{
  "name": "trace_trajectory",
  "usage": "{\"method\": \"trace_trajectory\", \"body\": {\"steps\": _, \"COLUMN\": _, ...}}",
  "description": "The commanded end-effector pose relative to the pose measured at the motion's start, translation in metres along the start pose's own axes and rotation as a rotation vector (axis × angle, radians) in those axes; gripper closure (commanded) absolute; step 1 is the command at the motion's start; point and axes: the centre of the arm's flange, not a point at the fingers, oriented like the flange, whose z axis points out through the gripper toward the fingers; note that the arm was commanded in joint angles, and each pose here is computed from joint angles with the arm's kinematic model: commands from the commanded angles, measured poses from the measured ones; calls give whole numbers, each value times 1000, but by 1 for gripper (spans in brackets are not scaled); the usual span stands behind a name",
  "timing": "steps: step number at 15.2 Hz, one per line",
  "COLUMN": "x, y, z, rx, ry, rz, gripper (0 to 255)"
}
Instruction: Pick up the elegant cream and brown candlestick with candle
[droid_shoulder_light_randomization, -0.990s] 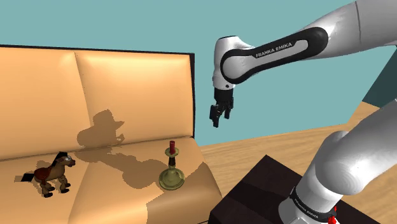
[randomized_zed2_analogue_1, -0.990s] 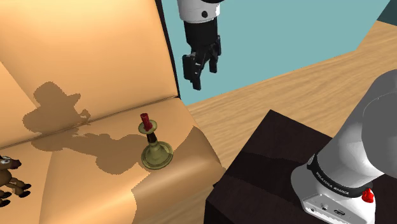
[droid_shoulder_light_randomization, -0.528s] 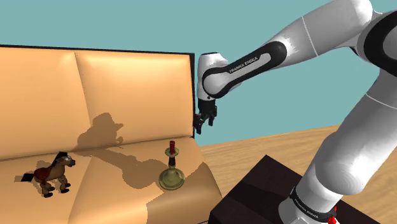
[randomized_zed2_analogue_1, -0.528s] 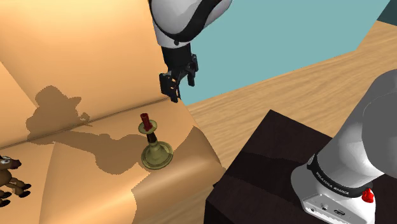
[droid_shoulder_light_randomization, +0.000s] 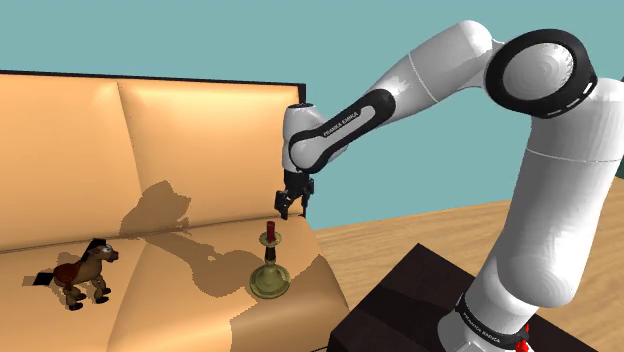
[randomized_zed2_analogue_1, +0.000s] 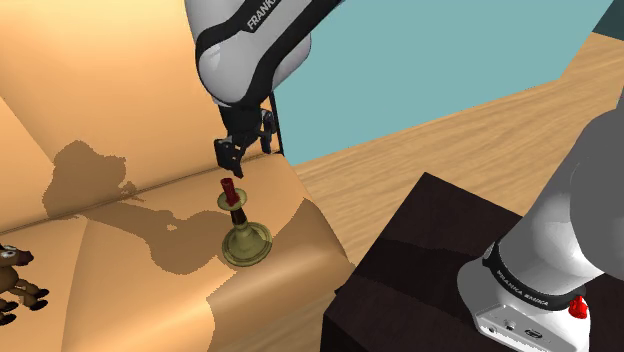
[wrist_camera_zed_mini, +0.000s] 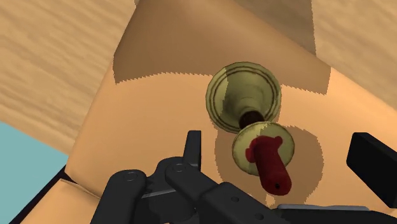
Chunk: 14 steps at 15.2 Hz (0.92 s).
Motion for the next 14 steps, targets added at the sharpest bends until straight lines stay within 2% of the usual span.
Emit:
{"method": "trace_trajectory", "body": {"steps": 1, "x": 18, "y": -6, "z": 16, "rx": 4, "ry": 12, "rz": 3, "gripper": 0}}
{"method": "trace_trajectory", "body": {"steps": 7, "x": 76, "y": -27, "z": 59, "rx": 17, "ry": 44, "rz": 12, "gripper": 0}}
{"method": "trace_trajectory", "body": {"steps": 14, "x": 77, "y": -27, "z": 90, "rx": 17, "ry": 44, "rz": 12, "gripper": 0}}
